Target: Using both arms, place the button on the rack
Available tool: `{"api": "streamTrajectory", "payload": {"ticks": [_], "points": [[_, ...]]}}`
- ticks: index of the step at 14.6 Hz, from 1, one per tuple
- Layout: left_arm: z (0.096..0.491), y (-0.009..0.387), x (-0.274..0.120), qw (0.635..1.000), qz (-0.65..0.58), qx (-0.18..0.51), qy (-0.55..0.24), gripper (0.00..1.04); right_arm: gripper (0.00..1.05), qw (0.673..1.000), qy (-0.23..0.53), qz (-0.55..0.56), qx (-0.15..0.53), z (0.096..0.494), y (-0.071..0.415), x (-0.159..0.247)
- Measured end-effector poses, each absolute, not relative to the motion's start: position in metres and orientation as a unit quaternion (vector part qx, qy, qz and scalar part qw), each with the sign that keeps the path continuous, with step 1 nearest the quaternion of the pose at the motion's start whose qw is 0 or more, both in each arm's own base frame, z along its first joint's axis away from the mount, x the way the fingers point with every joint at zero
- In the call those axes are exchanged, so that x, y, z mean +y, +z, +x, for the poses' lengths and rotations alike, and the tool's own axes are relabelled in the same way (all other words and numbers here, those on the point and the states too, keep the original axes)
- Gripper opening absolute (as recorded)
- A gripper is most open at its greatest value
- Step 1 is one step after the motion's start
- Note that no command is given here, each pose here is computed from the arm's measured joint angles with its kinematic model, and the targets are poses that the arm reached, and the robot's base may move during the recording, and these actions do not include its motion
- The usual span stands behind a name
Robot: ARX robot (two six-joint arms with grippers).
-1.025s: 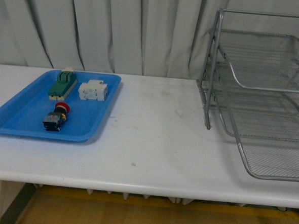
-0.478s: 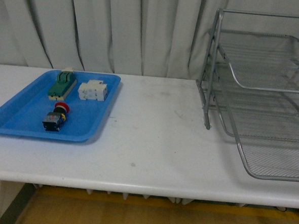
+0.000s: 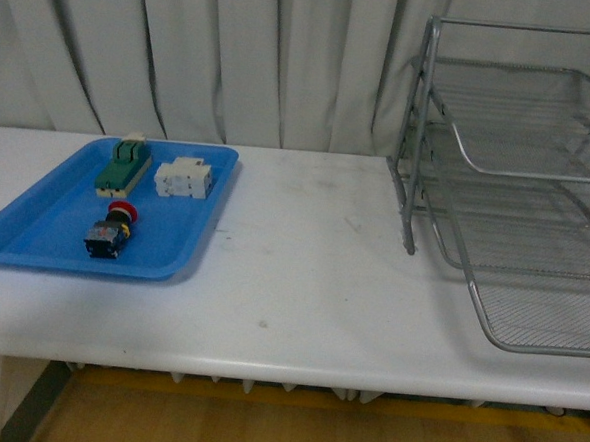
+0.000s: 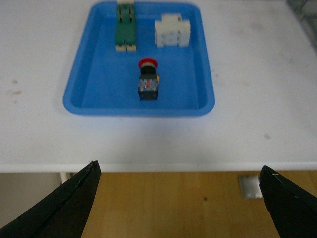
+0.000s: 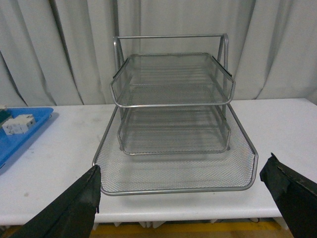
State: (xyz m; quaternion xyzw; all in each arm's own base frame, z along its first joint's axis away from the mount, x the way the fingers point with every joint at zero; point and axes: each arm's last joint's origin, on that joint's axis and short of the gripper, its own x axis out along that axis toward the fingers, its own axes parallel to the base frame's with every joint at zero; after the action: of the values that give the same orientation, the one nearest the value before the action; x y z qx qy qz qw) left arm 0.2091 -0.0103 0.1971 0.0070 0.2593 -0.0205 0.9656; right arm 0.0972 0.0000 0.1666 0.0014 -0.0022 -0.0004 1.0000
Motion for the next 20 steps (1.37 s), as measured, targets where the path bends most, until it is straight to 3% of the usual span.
{"api": "streamTrajectory", "payload": {"ticks": [6, 9, 17, 20], "points": [[0.374, 0.149, 0.001, 0.908, -0.029, 0.414, -0.056, 0.98, 0.98, 1.000, 0.000, 0.001, -0.002, 0.097, 0.167, 0.000], [0.426, 0.134, 0.003, 0.899, -0.032, 0.433, -0.056, 0.98, 0.98, 1.000, 0.000, 0.001, -0.002, 0.097, 0.167, 0.000], [0.485, 0.073, 0.017, 0.871, -0.002, 0.489, -0.049, 0.98, 0.98, 1.000, 0.000, 0.001, -0.002, 0.097, 0.167, 0.000], [0.501, 0.070, 0.020, 0.878, -0.002, 0.477, -0.046, 0.98, 0.98, 1.000, 0.000, 0.001, -0.002, 0.097, 0.167, 0.000]]}}
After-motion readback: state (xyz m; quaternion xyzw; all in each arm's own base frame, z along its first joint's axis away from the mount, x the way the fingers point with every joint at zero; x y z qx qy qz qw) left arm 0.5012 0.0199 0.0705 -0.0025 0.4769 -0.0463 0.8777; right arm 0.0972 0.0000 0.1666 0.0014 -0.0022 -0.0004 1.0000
